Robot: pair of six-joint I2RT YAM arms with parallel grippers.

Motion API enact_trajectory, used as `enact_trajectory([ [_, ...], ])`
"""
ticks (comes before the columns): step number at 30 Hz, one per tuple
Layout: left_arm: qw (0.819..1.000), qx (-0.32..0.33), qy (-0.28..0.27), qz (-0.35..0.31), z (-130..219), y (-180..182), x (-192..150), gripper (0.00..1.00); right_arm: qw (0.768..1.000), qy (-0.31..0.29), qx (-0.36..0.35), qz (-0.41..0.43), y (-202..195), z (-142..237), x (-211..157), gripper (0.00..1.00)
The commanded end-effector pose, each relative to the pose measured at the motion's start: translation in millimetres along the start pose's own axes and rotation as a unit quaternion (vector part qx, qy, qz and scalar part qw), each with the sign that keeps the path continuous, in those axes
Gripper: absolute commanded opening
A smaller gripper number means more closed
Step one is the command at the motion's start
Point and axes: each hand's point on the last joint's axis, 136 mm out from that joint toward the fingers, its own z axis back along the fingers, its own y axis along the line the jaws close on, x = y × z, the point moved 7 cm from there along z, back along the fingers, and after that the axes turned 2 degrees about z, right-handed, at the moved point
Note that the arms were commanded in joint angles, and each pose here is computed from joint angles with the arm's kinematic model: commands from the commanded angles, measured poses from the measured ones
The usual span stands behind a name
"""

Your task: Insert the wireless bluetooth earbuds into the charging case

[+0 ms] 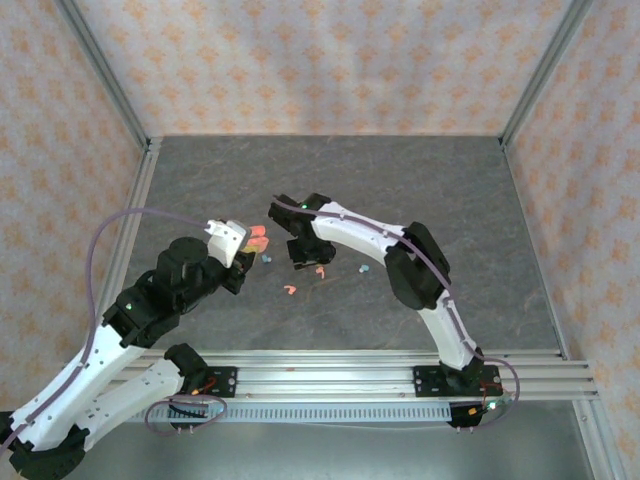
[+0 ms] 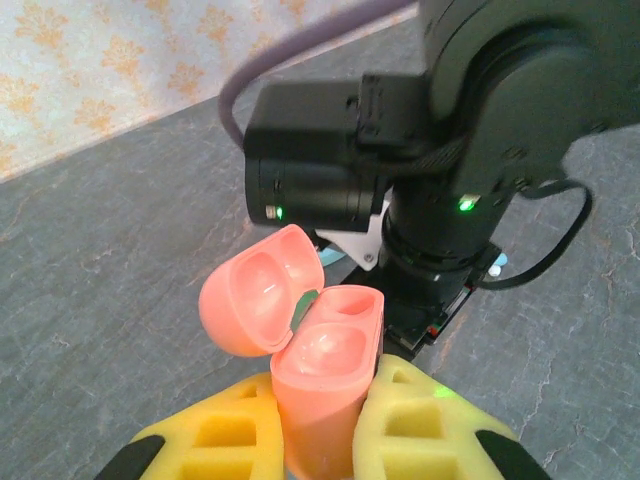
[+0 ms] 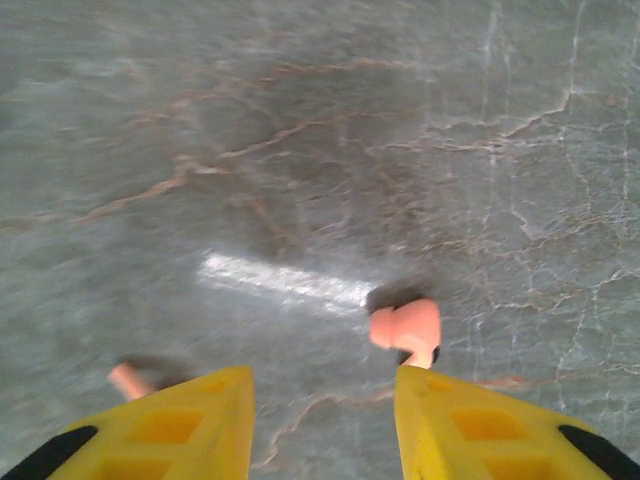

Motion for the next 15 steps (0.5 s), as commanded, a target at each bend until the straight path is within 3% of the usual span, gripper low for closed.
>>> enact_trajectory([
  [1,1.000,0.017,-0.007,0.010,3.9,4.5,0.7,0.00,0.999,0.000,-0.047,-0.013,-11.5,5.4,2.4,0.40],
  [15,1.000,0.017,0.004,-0.004,0.6,4.0,-0.7,0.00,0.998,0.025,-0.062,-0.022,-20.3,-19.6,-4.2,0.33],
])
